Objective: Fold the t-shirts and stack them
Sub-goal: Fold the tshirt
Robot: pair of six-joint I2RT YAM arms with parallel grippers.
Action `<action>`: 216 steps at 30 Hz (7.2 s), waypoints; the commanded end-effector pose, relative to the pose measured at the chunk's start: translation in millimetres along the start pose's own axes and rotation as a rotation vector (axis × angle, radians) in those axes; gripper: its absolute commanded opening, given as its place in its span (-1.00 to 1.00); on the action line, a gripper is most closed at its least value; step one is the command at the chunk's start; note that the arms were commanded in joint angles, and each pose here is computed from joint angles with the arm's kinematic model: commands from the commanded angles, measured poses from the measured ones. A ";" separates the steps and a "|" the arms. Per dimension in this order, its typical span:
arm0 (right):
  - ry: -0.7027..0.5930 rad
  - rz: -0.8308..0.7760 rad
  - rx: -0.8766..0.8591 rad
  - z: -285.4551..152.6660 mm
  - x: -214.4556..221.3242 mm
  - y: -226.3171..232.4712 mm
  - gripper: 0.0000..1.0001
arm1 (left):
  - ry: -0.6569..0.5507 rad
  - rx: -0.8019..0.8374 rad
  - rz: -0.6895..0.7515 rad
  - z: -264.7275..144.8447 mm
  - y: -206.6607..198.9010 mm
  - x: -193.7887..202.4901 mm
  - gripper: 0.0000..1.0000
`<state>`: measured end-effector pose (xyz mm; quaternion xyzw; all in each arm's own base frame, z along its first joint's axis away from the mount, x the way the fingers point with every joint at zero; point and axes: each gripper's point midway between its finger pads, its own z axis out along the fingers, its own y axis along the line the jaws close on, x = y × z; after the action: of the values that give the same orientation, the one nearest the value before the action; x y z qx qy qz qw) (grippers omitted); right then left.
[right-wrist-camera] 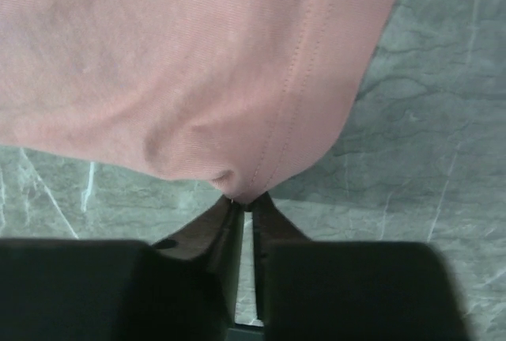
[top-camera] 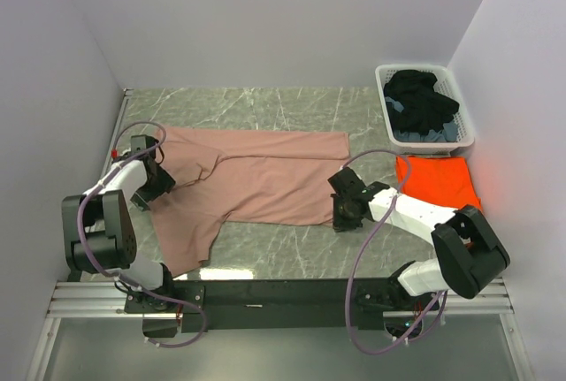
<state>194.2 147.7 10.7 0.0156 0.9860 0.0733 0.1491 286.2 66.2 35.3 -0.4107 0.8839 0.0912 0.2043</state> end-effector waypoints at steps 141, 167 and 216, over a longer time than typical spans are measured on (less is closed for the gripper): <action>-0.321 0.421 -0.410 -23.7 -211.6 7.4 -0.10 | -0.020 0.399 0.024 -44.8 -123.7 -54.5 0.45; -0.263 0.504 -0.278 91.1 -367.9 -20.4 -0.15 | 0.044 0.335 -0.012 44.6 -200.4 -116.1 0.52; -0.257 0.089 -0.273 -65.4 -91.7 25.8 -0.03 | -0.232 0.015 0.828 -11.2 -186.1 43.9 -0.28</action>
<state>262.1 164.4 100.0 0.0545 0.9398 0.2200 0.2559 394.6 -87.8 32.4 -0.0133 0.9485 0.1962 0.2485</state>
